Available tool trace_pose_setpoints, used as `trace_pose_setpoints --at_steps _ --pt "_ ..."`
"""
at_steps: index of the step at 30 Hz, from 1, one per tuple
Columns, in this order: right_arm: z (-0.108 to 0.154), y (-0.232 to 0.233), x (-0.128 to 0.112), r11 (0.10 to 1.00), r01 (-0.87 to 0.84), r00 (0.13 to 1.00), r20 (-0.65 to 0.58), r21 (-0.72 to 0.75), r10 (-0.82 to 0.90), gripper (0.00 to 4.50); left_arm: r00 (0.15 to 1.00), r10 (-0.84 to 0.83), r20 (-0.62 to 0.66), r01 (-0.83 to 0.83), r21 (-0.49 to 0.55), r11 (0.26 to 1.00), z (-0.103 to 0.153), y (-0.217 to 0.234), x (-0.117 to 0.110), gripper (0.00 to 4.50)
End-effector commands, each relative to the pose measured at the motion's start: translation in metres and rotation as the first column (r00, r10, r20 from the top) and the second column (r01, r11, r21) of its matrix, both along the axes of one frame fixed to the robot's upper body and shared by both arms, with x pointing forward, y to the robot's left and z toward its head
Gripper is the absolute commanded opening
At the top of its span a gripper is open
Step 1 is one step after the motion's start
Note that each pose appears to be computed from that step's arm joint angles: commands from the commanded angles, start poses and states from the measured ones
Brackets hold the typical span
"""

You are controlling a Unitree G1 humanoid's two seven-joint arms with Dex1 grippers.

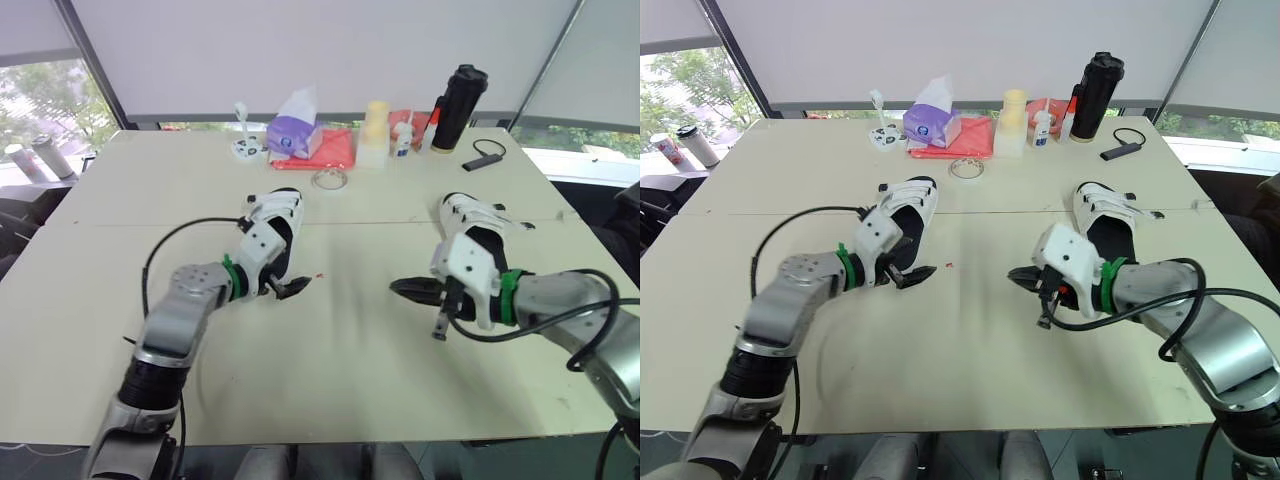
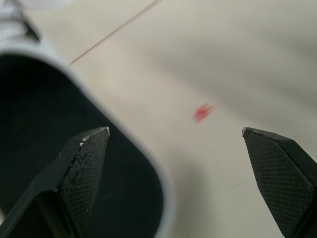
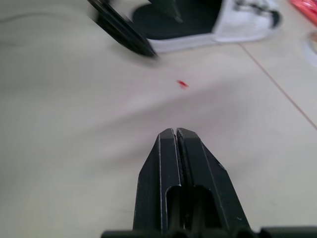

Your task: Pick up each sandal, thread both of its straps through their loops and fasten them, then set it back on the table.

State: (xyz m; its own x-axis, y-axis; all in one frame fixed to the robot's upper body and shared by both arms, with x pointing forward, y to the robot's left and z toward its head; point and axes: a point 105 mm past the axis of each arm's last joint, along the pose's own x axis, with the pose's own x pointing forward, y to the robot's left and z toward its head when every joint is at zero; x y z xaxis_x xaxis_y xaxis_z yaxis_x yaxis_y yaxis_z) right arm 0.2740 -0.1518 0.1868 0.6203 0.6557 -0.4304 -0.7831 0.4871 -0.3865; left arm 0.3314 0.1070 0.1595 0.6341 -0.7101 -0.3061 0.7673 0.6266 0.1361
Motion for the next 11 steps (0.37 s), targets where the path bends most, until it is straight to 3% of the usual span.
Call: trace_pose_setpoints --at_steps 1,7,11 --pt "0.019 -0.016 0.003 0.999 0.04 0.996 0.077 -0.021 -0.039 0.0 0.998 -0.059 0.025 0.06 -0.052 0.997 0.027 0.004 -0.013 4.49" --pt "0.045 -0.041 0.002 0.993 0.114 0.987 0.116 -0.018 -0.111 0.0 0.982 -0.188 0.006 0.188 -0.065 0.98 0.05 0.018 -0.036 4.49" --pt "0.052 -0.045 -0.002 0.993 0.113 0.987 0.117 -0.02 -0.11 0.0 0.967 -0.254 -0.025 0.254 -0.01 0.967 0.046 0.022 -0.048 4.49"
